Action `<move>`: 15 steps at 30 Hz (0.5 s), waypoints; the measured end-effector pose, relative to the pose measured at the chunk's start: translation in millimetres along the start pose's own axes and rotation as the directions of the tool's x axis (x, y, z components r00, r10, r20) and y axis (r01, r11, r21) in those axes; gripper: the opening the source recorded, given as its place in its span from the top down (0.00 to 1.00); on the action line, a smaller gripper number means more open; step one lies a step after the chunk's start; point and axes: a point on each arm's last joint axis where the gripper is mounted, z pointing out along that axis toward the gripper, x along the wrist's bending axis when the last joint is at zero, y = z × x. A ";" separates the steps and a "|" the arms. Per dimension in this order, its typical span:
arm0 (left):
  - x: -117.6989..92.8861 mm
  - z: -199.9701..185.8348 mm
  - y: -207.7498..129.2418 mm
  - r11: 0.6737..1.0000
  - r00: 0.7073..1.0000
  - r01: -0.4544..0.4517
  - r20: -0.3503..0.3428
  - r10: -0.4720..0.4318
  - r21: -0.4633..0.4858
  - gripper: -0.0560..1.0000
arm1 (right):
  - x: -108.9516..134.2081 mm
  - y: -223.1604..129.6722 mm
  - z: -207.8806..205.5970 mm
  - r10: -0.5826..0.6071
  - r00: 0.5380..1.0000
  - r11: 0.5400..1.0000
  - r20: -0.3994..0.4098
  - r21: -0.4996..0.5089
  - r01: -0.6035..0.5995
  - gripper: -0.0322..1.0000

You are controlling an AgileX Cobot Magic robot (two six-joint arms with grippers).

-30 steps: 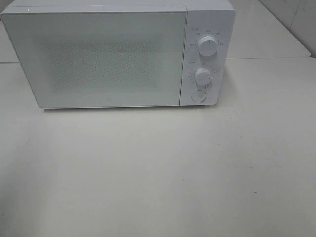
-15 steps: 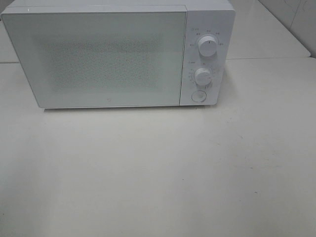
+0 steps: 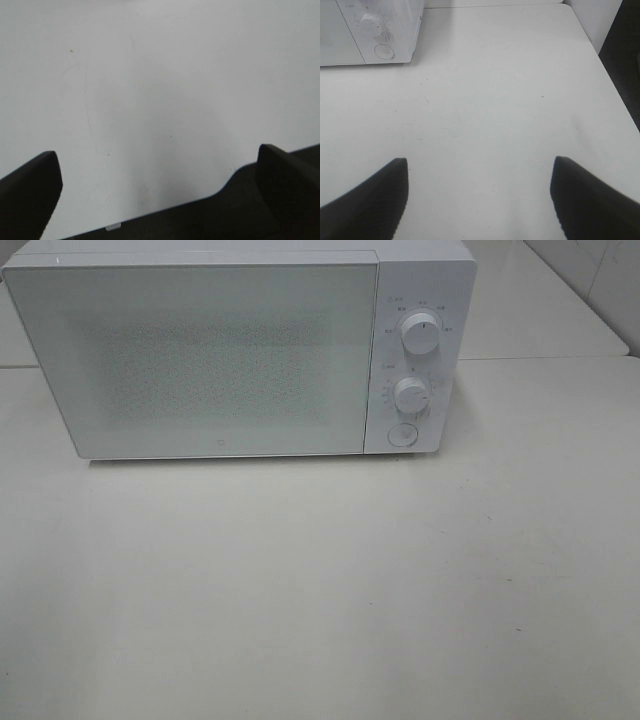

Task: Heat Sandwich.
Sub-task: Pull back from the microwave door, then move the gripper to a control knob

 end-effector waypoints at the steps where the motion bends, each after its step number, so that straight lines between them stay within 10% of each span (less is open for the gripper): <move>1: 0.2 -4.0 -2.2 1.000 1.000 0.008 -0.014 -0.009 -0.028 0.02 | 0.0 0.0 0.0 0.000 1.000 1.000 0.000 0.000 0.000 0.23; 15: -4.0 -33.0 -23.3 0.963 0.977 0.077 -0.174 -0.125 -0.258 0.02 | 0.0 0.0 0.0 0.000 1.000 1.000 0.000 0.000 0.000 0.23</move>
